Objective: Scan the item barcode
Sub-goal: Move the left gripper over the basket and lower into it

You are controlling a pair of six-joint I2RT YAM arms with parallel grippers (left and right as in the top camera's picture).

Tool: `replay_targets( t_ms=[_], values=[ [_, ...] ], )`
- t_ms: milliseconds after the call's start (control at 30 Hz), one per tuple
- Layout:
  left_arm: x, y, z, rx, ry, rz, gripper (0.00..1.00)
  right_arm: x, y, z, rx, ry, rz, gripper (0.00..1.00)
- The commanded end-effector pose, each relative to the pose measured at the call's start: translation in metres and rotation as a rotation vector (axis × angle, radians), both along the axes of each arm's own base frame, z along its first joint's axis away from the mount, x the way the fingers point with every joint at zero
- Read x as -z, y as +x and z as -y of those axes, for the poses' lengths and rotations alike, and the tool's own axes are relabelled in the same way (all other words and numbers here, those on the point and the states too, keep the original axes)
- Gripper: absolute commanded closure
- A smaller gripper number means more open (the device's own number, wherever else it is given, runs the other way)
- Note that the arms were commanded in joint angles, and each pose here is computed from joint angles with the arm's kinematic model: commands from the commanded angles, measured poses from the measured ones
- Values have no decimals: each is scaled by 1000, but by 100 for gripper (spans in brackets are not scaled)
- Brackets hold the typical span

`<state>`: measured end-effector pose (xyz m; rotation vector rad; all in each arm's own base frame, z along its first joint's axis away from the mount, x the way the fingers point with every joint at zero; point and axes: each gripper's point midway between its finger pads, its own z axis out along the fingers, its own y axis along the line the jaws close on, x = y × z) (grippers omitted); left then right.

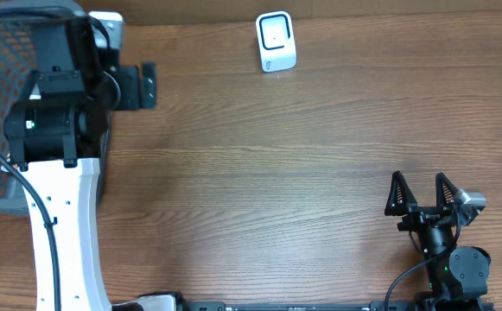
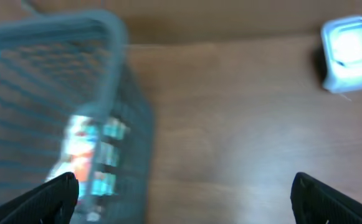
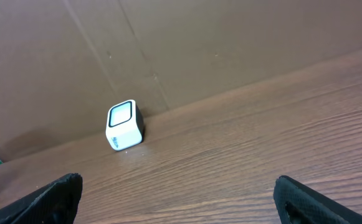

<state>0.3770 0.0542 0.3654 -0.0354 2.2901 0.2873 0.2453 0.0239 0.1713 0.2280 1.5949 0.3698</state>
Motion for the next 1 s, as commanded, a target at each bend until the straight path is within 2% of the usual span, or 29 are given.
replay_targets(
  t_ms=[0, 200, 467, 600, 733, 833, 967],
  values=[
    [-24, -7, -46, -161, 118, 59, 0, 1, 0, 0, -1, -2, 6, 0],
    [-32, -20, -107, -315, 111, 99, 0, 1, 0, 0, -1, -2, 6, 0],
    [-14, -30, -178, -364, -74, 141, 0, 1, 0, 0, -1, -2, 6, 0],
    [19, -24, -207, -337, -159, 94, 1, 1, 0, 0, -1, -2, 6, 0],
    [71, -18, -222, -277, -198, -41, 1, 1, 0, 0, -1, -2, 6, 0],
    [106, -13, -224, -244, -231, -134, 0, 1, 0, 0, -1, -2, 6, 0],
    [134, 2, -212, -122, -304, -170, 1, 1, 0, 0, -1, -2, 6, 0]
  ],
)
